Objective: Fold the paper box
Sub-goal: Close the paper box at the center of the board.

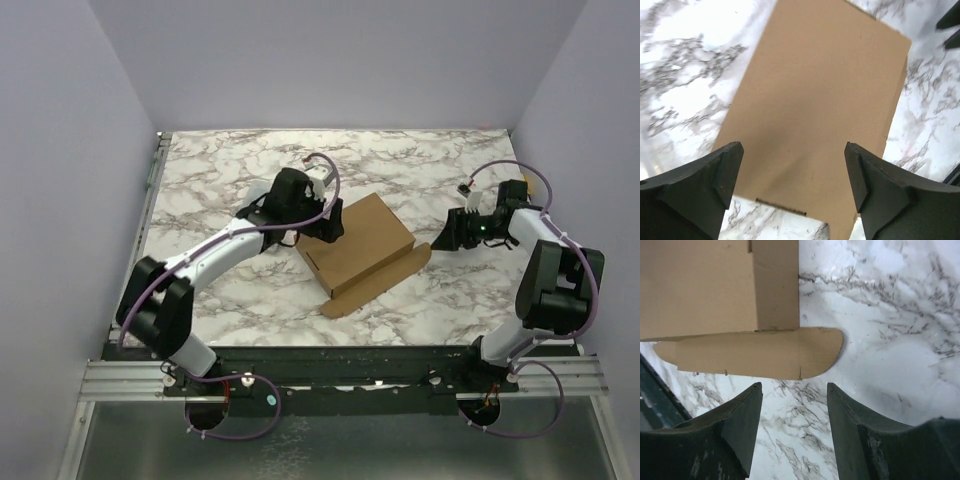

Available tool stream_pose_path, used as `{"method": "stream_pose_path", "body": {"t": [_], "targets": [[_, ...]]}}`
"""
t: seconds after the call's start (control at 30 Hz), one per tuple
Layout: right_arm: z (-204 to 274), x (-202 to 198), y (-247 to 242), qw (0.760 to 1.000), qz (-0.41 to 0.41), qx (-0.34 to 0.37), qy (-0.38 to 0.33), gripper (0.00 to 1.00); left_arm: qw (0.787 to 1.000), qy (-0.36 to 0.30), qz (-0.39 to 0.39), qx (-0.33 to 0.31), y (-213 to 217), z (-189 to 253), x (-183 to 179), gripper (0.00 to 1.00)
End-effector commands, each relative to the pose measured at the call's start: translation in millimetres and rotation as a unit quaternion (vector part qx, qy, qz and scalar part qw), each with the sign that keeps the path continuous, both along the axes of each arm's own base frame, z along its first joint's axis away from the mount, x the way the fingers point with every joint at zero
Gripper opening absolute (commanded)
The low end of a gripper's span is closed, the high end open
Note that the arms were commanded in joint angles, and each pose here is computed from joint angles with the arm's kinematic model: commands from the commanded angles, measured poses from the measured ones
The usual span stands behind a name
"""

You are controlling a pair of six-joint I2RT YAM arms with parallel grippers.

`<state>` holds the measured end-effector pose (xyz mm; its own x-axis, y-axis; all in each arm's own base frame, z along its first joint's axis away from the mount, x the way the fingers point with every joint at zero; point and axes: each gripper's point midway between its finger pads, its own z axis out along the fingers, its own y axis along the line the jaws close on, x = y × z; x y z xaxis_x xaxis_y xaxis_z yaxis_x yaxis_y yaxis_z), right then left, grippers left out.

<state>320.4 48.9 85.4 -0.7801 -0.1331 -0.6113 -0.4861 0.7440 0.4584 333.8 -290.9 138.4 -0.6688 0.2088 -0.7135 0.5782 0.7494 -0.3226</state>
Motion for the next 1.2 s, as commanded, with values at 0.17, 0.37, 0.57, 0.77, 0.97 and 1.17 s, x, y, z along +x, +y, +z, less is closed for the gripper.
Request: {"method": "stream_pose_path", "body": {"t": [0.17, 0.37, 0.57, 0.77, 0.97, 1.17], "targets": [[-0.3, -6.3, 27.2, 0.987, -0.017, 0.140, 0.077, 0.55, 0.983, -0.179, 0.032, 0.026, 31.8, 35.3, 51.7, 0.99], [4.3, -7.7, 31.6, 0.984, -0.014, 0.161, 0.081, 0.56, 0.991, -0.135, -0.001, -0.006, 25.8, 7.0, 79.3, 0.99], [-4.7, -7.7, 34.2, 0.980, -0.013, 0.177, 0.094, 0.52, 0.996, -0.080, -0.013, -0.037, 15.1, -17.2, 81.8, 0.99], [-20.1, -8.6, 41.0, 0.979, -0.005, 0.170, 0.116, 0.40, 0.998, 0.019, 0.031, -0.053, 19.3, -50.6, 58.5, 0.92], [-29.1, -0.8, 56.1, 0.981, 0.010, 0.149, 0.124, 0.39, 0.991, 0.072, 0.096, -0.060, 36.6, -62.3, 25.3, 0.85], [-28.3, 27.7, 68.7, 0.982, 0.027, 0.143, 0.120, 0.37, 0.983, 0.090, 0.132, -0.091, 42.1, -55.7, -11.4, 0.82]]}}
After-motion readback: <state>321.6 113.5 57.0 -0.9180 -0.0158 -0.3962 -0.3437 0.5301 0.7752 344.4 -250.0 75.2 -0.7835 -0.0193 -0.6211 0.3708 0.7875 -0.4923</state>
